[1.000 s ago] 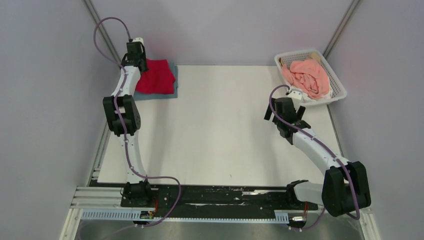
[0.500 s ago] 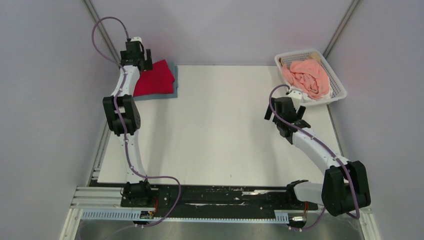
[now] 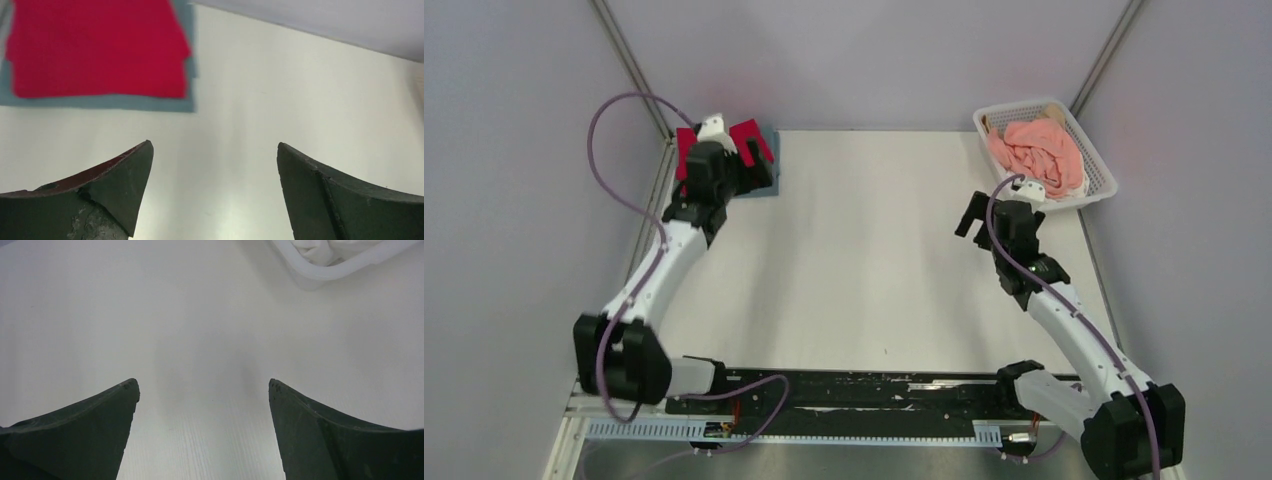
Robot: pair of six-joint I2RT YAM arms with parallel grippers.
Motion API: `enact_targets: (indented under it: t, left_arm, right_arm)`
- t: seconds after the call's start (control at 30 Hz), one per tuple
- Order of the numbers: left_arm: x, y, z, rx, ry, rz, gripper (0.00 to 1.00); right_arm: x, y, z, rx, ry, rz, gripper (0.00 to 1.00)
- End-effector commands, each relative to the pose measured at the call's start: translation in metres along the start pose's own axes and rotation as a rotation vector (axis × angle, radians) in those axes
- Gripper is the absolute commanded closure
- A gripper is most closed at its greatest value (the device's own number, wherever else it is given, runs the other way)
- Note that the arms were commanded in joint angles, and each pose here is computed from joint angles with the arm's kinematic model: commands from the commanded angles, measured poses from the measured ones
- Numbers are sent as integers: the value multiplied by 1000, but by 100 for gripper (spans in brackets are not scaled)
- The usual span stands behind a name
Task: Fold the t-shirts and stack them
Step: Reset both arms
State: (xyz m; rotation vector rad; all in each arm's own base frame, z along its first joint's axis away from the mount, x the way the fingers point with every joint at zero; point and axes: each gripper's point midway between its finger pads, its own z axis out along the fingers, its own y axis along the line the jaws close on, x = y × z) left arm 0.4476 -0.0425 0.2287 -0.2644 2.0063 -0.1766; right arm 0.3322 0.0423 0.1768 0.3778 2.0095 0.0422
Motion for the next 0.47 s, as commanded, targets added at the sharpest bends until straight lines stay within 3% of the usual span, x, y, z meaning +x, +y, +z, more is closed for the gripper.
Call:
enact_targets:
  t: [0.0, 0.2, 0.43]
  left_arm:
    - [31, -58, -72, 214, -113, -150, 0]
    - [131, -40, -132, 223, 45, -156, 0]
    - [135, -16, -158, 185, -16, -193, 0]
  right_arm:
    - [8, 14, -17, -125, 7, 55, 0]
    - [18, 14, -31, -177, 2, 82, 0]
    - [19, 17, -38, -215, -4, 91, 0]
